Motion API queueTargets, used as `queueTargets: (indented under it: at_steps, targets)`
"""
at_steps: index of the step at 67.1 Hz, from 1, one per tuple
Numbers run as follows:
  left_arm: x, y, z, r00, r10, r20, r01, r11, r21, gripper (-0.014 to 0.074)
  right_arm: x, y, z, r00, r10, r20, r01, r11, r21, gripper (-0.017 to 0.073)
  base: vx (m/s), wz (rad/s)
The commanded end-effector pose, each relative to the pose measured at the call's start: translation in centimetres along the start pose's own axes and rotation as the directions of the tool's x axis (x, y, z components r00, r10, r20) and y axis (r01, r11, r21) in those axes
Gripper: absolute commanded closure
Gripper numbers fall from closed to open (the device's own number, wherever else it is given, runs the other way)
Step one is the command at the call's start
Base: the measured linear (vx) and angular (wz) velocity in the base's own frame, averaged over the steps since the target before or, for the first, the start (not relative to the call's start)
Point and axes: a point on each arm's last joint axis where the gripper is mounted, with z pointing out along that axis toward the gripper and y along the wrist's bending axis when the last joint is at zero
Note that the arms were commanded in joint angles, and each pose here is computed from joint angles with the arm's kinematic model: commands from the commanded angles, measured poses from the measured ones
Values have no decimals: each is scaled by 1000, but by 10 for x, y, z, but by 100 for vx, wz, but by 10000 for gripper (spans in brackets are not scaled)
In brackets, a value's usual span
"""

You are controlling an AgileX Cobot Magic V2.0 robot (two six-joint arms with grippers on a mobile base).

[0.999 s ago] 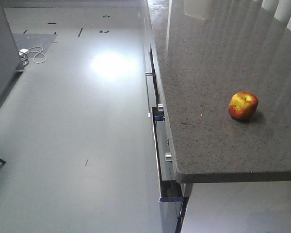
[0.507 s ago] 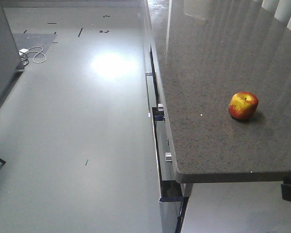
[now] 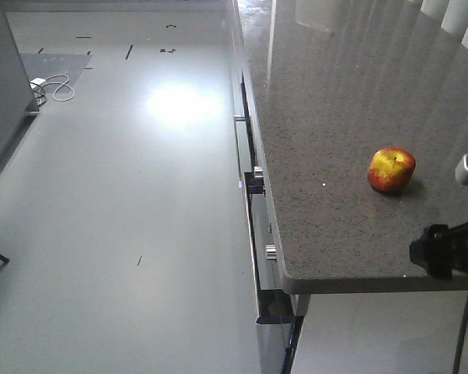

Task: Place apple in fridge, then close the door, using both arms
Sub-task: 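Move the right gripper over the red-yellow apple on the counter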

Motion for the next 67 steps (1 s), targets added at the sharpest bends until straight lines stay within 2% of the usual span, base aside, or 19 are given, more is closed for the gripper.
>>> queueTargets:
  at_steps: [1, 17, 26, 46, 67]
  targets:
    - [-13, -1, -2, 995, -16, 102, 15, 1000, 8, 600, -31, 0, -5, 995, 1, 100, -1, 1000, 4, -29, 0, 0]
    - [-13, -1, -2, 995, -16, 102, 15, 1000, 8, 600, -73, -19, 15, 997, 62, 52, -64, 997, 40, -29, 0, 0]
    - [-13, -1, -2, 995, -16, 102, 15, 1000, 8, 600, -92, -24, 29, 999, 29, 30, -30, 998, 46, -29, 0, 0]
    - [-13, -1, -2, 995, -16, 102, 15, 1000, 8, 600, -133, -23, 61, 999, -41, -30, 41, 999, -8, -56, 0, 0]
    - [-13, -1, -2, 995, -16, 102, 15, 1000, 8, 600, -160, -32, 86, 991, -96, -90, 99, 994, 37, -60, 0, 0]
